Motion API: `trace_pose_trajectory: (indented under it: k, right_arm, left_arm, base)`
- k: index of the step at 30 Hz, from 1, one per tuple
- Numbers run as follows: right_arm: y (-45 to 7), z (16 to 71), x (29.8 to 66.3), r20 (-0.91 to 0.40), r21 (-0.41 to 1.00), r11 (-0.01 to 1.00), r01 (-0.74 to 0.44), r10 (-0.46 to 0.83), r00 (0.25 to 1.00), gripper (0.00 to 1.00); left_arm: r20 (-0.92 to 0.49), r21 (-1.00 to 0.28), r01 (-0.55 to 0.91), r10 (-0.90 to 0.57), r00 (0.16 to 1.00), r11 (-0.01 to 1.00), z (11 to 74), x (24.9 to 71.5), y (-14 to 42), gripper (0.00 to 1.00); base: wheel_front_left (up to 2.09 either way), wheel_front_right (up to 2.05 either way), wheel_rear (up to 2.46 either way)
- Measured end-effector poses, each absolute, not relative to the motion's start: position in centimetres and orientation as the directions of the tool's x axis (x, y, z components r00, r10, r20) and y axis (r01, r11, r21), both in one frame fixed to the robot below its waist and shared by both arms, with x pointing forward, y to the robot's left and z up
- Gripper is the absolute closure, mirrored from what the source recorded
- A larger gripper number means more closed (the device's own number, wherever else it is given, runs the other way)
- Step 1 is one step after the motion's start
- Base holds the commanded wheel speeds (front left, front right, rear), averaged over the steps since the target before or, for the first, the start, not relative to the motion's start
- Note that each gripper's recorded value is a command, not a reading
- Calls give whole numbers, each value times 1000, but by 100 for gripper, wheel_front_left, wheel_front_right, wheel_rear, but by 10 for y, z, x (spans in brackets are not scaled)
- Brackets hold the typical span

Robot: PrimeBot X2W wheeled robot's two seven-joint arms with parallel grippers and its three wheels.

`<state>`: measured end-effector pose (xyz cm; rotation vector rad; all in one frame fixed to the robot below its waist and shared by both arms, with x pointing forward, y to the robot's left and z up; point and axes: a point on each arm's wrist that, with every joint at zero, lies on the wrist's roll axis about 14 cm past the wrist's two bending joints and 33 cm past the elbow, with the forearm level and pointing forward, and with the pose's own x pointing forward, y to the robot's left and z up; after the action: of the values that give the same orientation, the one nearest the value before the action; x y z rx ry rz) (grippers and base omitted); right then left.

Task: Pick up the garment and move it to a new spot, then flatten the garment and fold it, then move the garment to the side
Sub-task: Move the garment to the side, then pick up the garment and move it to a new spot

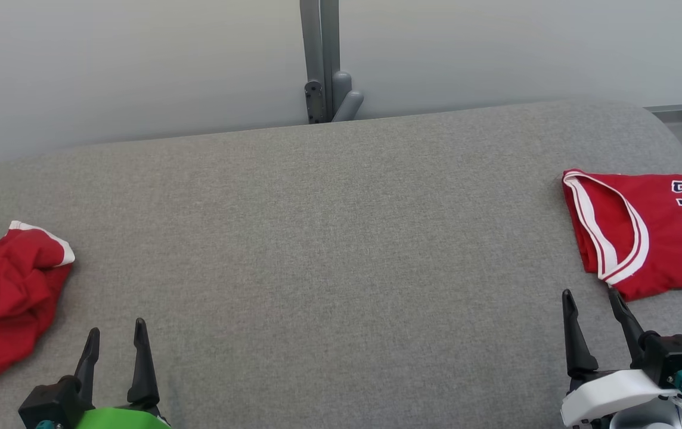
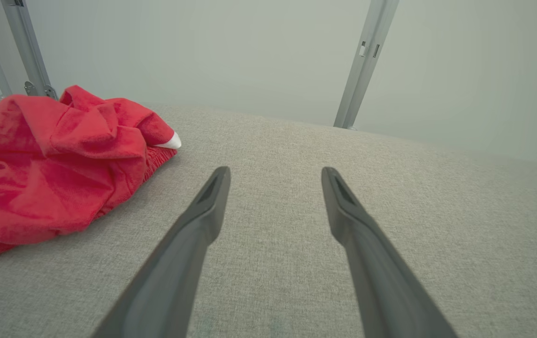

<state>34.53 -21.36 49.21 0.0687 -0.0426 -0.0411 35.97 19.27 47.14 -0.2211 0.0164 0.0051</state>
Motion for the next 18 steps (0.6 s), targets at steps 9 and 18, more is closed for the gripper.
trace_pose_trajectory:
  k: [9,18]
  right_arm:
    - [-201,490,351,35,78,997,3,-6,999,0]
    - [-164,487,365,27,83,990,-110,108,994,0]
  left_arm:
    - [-13,-227,-44,43,999,973,473,354,204,0]
    - [-3,-232,-150,154,988,961,476,329,237,0]
  base:
    - [0,0,0]
    - [0,0,0]
